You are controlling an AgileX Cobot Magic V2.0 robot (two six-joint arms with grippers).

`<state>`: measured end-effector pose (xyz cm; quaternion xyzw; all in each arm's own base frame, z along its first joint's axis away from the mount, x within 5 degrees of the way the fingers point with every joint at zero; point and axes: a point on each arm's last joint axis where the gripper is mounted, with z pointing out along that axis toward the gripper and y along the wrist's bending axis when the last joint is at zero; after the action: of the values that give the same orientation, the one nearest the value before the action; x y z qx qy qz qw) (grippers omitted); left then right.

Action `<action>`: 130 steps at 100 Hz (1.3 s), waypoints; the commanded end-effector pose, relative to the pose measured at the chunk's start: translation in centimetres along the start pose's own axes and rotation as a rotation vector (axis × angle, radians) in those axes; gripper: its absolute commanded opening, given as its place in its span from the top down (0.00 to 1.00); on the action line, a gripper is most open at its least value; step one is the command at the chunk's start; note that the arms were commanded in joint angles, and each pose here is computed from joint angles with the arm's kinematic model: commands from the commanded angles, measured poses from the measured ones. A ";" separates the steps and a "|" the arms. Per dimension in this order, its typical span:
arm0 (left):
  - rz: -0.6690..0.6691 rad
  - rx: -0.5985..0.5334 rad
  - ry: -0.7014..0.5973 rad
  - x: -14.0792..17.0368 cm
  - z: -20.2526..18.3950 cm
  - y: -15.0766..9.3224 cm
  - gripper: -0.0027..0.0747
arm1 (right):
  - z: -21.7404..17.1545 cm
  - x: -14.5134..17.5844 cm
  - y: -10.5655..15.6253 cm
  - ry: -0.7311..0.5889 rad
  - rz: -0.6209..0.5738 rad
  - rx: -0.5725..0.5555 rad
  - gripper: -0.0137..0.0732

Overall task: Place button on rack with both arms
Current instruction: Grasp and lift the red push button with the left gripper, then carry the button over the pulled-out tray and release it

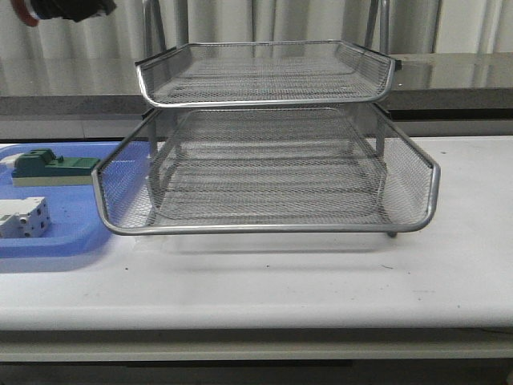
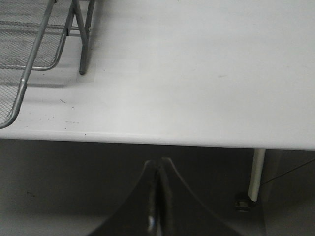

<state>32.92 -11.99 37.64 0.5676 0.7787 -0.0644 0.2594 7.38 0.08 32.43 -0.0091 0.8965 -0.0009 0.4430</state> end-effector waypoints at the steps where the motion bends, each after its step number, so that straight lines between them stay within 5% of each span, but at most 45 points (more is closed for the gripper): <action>1: 0.019 0.023 -0.065 -2.1 -1.7 -2.7 0.99 | -0.6 -1.3 -0.1 -0.090 -0.009 0.004 0.92; 33: 0.162 0.195 -0.043 -6.2 2.8 -8.4 0.99 | -0.6 -1.3 -0.1 -0.090 -0.009 0.004 0.92; 81: 0.175 0.184 -0.058 -8.4 10.6 -8.8 0.98 | -0.6 -1.3 -0.1 -0.091 -0.009 0.004 0.92; 95: 0.175 0.190 -0.051 -8.4 11.0 -8.8 0.82 | -0.6 -1.3 -0.1 -0.091 -0.009 0.004 0.92; 114: 0.176 0.186 -0.053 -8.4 11.0 -8.8 0.43 | -0.6 -1.3 -0.1 -0.091 -0.009 0.004 0.92; 130: 0.176 0.186 -0.053 -8.4 11.0 -8.8 0.37 | -0.6 -1.3 -0.1 -0.091 -0.009 0.004 0.92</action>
<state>30.89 -26.42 27.55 0.6639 0.7160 -0.1198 0.1795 7.38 0.08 32.43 -0.0091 0.8965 -0.0009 0.4430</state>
